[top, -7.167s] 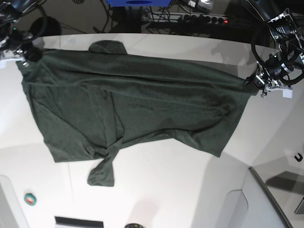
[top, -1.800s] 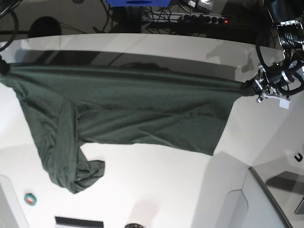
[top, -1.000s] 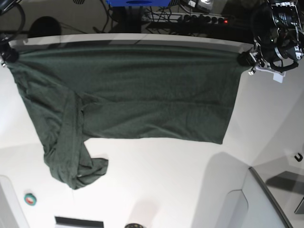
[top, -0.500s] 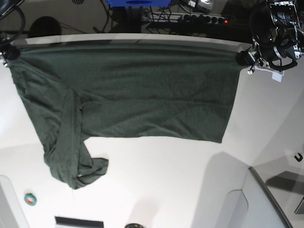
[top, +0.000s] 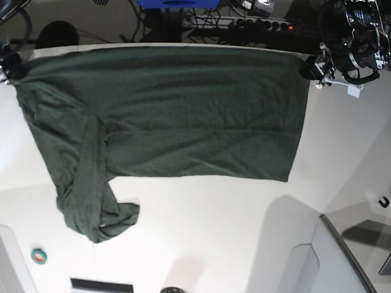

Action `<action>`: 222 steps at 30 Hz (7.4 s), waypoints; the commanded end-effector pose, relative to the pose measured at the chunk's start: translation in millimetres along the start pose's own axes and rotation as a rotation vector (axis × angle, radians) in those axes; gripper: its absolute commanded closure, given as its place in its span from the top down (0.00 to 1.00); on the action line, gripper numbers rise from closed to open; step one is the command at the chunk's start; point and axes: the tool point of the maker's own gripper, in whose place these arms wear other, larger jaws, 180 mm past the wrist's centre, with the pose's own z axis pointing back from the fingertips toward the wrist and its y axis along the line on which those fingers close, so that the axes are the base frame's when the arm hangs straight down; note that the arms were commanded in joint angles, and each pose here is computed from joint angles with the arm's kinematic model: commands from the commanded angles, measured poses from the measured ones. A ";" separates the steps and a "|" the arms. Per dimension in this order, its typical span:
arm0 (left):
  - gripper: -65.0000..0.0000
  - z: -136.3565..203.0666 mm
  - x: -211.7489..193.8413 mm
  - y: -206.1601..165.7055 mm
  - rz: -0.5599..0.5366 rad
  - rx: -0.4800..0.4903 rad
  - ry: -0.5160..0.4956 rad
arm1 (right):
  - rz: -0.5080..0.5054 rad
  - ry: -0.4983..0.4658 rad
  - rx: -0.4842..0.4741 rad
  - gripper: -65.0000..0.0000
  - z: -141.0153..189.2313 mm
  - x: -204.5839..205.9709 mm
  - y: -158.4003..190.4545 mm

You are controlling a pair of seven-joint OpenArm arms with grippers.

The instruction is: Layout the t-shirt on the table in an organized manner, then fold the t-shirt properly

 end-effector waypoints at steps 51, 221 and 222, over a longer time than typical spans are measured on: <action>0.29 88.3 105.5 -62.9 -0.066 -0.152 -0.363 | 0.739 -0.061 0.288 0.49 -108.1 75.6 303.0; 0.29 85.6 95.8 -51.9 -0.056 -0.130 -0.338 | 0.602 -0.040 0.215 0.03 -91.0 14.7 269.7; 0.29 85.5 95.9 -51.6 -0.056 -0.128 -0.338 | 0.600 -0.038 0.213 0.07 -91.3 14.2 268.2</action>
